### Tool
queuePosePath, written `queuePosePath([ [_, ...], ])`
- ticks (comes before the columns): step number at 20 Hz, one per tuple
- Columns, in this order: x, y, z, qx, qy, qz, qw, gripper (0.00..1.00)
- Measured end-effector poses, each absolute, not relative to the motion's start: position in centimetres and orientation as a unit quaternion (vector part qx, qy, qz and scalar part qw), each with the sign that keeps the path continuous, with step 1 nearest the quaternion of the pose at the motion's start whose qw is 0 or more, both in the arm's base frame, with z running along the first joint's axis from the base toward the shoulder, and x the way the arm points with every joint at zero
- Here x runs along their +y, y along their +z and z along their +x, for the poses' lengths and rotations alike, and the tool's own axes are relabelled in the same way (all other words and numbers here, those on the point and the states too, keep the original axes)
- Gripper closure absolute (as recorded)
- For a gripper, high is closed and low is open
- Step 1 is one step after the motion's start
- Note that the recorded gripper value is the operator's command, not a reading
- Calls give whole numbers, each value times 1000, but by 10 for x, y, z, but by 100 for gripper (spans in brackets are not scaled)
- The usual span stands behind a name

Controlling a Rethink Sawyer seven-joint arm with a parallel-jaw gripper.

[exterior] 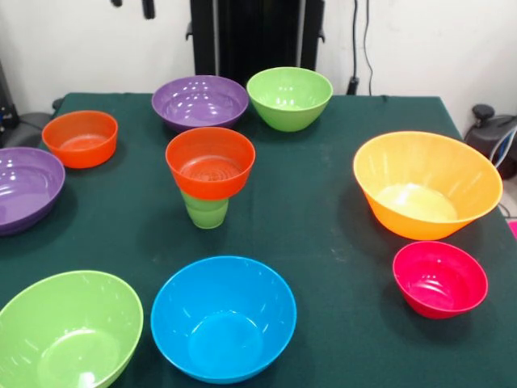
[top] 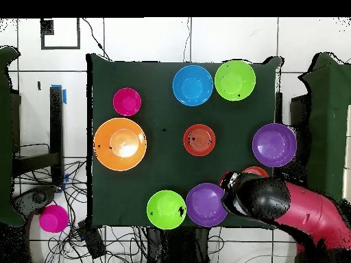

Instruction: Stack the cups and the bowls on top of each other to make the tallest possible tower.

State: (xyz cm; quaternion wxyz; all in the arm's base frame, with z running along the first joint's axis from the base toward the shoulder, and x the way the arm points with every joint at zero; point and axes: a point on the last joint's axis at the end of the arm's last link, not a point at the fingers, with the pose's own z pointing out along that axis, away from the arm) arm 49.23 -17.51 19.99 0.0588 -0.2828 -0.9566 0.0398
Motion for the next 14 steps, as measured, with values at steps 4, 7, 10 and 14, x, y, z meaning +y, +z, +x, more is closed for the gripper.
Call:
queuePosePath([
  [4, -158, 191, 475, -955, 37, -286, 73, 0],
  [7, -146, 182, 467, -954, 34, -291, 70, 0],
  [10, -136, 176, 463, -952, 33, -297, 64, 0],
  [14, -124, 169, 458, -949, 38, -307, 56, 0],
])
